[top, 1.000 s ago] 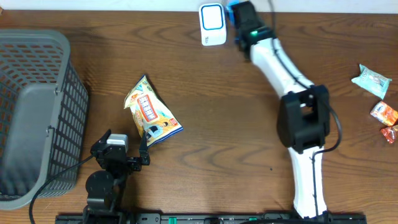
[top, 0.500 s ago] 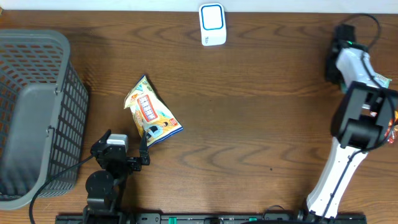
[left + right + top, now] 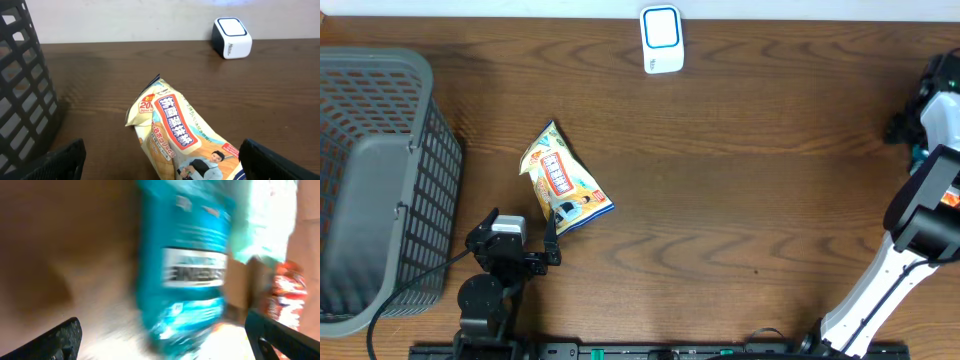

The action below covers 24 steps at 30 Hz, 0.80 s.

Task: Scan the item barcode
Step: 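Carry the mouthwash bottle to the right table edge, then swing the right gripper left over the snack bag and grasp it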

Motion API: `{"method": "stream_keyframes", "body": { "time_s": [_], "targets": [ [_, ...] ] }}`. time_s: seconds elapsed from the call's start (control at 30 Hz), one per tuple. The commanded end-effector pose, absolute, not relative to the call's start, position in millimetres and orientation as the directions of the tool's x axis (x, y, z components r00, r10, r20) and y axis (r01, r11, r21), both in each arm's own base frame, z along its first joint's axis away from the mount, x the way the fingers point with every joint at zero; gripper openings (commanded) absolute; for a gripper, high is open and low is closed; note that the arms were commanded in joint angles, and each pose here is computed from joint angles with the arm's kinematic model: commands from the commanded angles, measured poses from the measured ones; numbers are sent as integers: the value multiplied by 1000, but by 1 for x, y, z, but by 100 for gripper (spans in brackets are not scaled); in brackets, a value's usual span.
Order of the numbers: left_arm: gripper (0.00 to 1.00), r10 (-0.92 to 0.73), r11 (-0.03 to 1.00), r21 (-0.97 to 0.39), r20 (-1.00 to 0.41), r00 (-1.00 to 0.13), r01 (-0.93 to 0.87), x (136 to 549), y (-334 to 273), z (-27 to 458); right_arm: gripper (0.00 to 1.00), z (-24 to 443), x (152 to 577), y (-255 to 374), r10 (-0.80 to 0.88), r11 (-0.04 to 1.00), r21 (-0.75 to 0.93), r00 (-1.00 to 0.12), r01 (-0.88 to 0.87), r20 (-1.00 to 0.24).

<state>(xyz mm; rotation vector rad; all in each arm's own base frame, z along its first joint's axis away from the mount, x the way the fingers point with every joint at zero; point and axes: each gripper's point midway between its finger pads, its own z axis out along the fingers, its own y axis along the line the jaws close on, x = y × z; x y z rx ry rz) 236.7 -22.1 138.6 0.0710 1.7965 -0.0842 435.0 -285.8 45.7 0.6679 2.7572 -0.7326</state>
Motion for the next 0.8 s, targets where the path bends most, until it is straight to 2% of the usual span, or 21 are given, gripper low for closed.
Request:
{"method": "stream_keyframes", "body": {
  "time_s": [0.0, 0.07, 0.17, 0.33, 0.43, 0.53, 0.7, 0.77],
  "targets": [
    [98, 0, 995, -26, -965, -261, 94, 235, -22, 126, 99, 135, 497, -212, 304, 901, -117, -799, 418, -519],
    [98, 0, 995, -26, -965, -261, 94, 235, -22, 126, 99, 162, 509, -168, 302, 938, 28, -775, 346, -555],
    [98, 0, 995, -26, -965, -261, 94, 235, -22, 126, 99, 194, 521, -77, 261, 956, 263, -779, 128, -570],
    [98, 0, 995, -26, -965, -261, 94, 235, -22, 126, 99, 203, 504, 86, 90, 805, 546, -861, -233, -500],
    [98, 0, 995, -26, -965, -261, 94, 235, -22, 126, 99, 186, 485, 161, -39, 751, 572, -886, -331, -461],
    [98, 0, 995, -26, -965, -261, 94, 235, -22, 126, 99, 162, 463, 226, -178, 749, 521, -882, -410, -437],
    [98, 0, 995, -26, -965, -261, 94, 235, -22, 126, 99, 141, 418, 325, -374, 688, 445, -805, -573, -460],
    [98, 0, 995, -26, -965, -261, 94, 235, -22, 126, 99, 134, 406, 352, -403, 703, 390, -785, -594, -470]
  ]
}}
